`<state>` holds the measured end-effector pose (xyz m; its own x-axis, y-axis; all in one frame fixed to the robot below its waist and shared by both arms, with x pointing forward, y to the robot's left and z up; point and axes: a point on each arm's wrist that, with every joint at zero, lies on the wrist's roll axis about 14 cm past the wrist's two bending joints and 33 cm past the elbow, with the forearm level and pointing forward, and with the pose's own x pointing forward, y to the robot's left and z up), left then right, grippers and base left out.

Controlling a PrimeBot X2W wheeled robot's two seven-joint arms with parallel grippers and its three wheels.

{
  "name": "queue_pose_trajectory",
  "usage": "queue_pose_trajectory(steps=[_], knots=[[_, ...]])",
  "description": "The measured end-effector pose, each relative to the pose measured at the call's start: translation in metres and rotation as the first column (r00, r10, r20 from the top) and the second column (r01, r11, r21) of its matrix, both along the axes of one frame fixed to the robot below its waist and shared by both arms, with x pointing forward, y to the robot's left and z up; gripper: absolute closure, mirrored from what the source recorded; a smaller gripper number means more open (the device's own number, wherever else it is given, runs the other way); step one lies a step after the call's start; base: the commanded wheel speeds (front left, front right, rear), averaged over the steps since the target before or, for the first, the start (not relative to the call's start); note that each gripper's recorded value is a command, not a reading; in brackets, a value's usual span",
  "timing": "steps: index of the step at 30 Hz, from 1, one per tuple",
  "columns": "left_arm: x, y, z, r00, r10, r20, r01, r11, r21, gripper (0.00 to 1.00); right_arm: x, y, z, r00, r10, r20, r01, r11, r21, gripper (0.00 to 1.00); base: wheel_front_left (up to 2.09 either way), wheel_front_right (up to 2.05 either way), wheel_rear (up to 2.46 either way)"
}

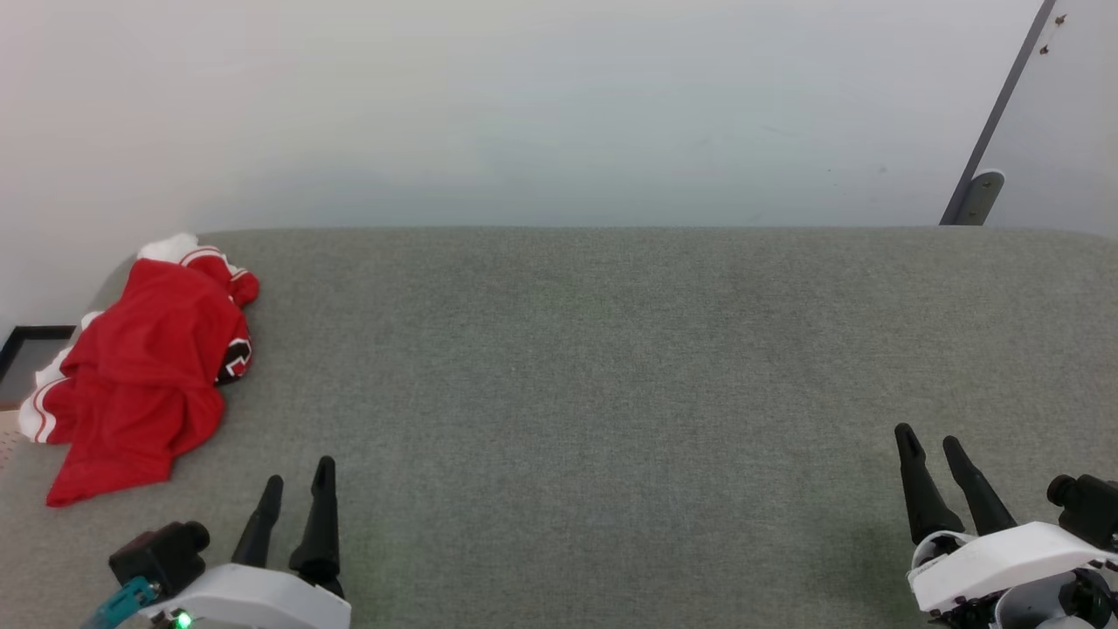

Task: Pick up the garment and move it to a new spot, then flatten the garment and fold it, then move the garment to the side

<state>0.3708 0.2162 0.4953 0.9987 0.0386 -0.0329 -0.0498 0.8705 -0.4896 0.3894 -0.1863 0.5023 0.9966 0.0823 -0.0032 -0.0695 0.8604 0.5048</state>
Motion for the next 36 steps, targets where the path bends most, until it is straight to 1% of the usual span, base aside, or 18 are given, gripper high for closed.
queue_pose_trajectory(steps=[15,36], knots=[[-0.003,0.004,0.005,0.999,-0.011,0.033,0.006,0.988,0.156,0.00,-0.002,0.000,0.005,0.999,0.014,0.033,-0.009,0.991,-0.134,0.00,0.00,0.00,0.00],[-0.006,0.004,0.010,0.997,-0.044,0.065,0.020,0.946,0.324,0.00,-0.005,0.003,0.010,0.997,0.041,0.067,-0.022,0.961,-0.275,0.00,0.00,0.00,0.00]])
